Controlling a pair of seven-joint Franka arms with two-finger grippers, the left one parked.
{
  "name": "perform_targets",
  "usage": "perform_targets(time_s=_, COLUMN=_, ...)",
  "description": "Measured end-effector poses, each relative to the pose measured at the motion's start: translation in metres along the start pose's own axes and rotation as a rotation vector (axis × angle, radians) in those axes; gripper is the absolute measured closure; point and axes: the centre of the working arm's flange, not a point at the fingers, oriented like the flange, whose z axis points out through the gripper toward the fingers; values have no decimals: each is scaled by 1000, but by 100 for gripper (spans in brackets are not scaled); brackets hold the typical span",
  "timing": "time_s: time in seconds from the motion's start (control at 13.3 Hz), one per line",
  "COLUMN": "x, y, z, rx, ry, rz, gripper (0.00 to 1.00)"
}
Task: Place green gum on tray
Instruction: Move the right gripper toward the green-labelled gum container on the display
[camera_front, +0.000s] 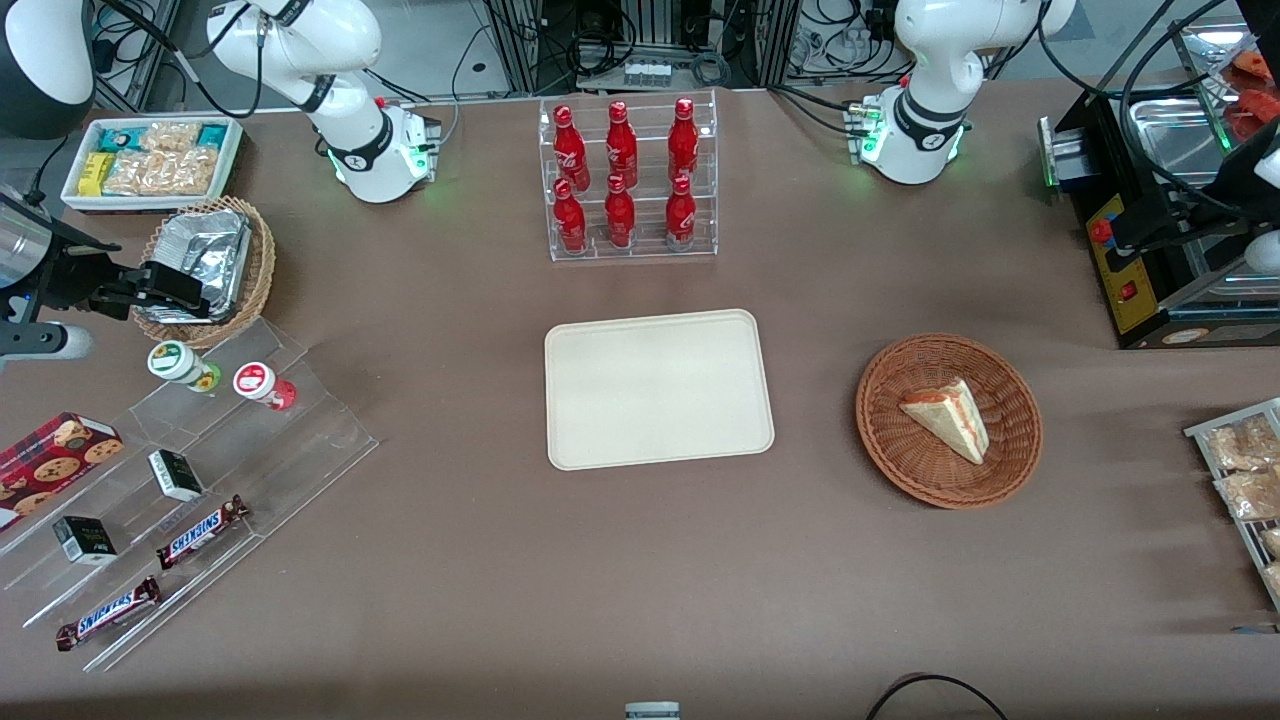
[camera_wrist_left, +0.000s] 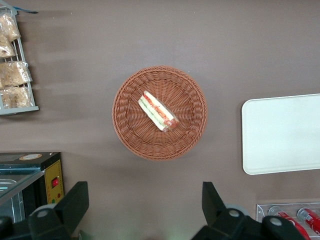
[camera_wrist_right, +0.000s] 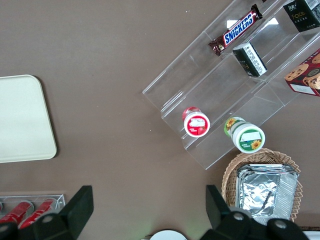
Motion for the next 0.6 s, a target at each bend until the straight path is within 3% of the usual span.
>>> perform_targets(time_s=0.45, x=2, y=5, z=4, rx=1, ry=0, rz=1, gripper=0)
perform_targets(time_s=0.6, x=8, y=20, z=18, rx=4, ry=19, rz=-46, gripper=0)
